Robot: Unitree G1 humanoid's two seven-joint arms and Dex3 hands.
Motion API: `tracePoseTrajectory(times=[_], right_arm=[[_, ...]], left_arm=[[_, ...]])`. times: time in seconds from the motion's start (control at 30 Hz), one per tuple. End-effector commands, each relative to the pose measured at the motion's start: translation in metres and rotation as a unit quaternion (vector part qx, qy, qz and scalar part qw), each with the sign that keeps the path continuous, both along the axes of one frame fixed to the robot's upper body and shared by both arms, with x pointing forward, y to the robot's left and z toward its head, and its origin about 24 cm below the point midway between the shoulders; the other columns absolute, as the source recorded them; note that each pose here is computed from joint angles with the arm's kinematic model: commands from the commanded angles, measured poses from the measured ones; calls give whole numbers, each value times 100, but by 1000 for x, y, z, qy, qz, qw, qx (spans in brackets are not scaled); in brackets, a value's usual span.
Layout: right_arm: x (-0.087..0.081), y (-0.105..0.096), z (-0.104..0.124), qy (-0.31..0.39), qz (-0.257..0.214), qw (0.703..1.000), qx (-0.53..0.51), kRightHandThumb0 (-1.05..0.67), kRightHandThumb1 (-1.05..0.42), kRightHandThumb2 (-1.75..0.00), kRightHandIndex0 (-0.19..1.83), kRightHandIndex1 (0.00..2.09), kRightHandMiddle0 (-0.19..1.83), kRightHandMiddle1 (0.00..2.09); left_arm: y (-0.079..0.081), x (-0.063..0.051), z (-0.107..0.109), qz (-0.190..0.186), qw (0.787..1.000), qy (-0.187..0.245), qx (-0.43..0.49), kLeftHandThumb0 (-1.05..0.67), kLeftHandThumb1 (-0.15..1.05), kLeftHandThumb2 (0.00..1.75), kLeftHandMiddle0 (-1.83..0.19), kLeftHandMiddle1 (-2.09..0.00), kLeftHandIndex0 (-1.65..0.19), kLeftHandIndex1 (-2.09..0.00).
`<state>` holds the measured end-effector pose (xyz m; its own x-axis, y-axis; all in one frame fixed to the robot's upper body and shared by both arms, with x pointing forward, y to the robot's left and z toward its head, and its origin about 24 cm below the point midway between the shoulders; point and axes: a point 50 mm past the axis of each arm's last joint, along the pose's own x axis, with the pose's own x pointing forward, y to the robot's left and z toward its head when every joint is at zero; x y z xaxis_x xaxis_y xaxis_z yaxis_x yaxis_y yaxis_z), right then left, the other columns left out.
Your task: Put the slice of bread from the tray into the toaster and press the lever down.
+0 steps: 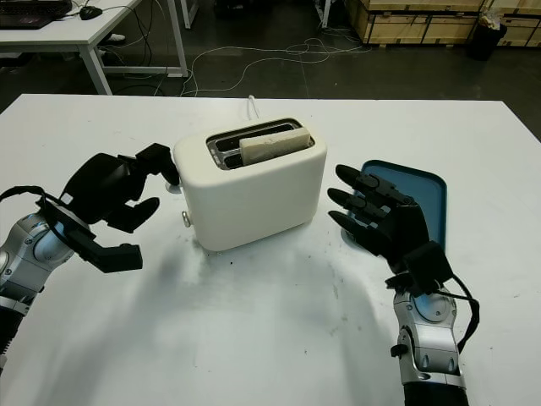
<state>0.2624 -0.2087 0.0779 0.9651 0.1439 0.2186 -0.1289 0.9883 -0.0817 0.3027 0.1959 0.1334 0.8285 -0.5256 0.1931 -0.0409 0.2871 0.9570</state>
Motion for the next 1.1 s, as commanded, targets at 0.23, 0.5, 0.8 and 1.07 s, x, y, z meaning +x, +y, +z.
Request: tracePoseTrajectory(times=[0.23,0.5,0.8,1.07], right_arm=[[1,-1,1,-4,4,1000,6,-62,-79,0,84,5,78,0],[1,-4,1,-5,4,1000,3,-62,-80,0,85,5,78,0],[-1,-9,3,-8,2,1000,7,-60,-80,0,84,4,77,0],[-1,-11,4,-14,7,1000,5,-57,-80,0,84,4,76,0]], left_arm=[[-3,2,-4,-1,1000,3,1,-67,44,175,-86,-175,-3,-175],[-2,6,-21,13,999,34,-10,-68,45,175,-95,-175,-12,-175],[-14,8,-61,35,994,98,-29,-58,35,175,-104,-175,-20,-175],[-35,1,-100,27,985,162,-44,-63,29,175,-92,-175,-32,-175]])
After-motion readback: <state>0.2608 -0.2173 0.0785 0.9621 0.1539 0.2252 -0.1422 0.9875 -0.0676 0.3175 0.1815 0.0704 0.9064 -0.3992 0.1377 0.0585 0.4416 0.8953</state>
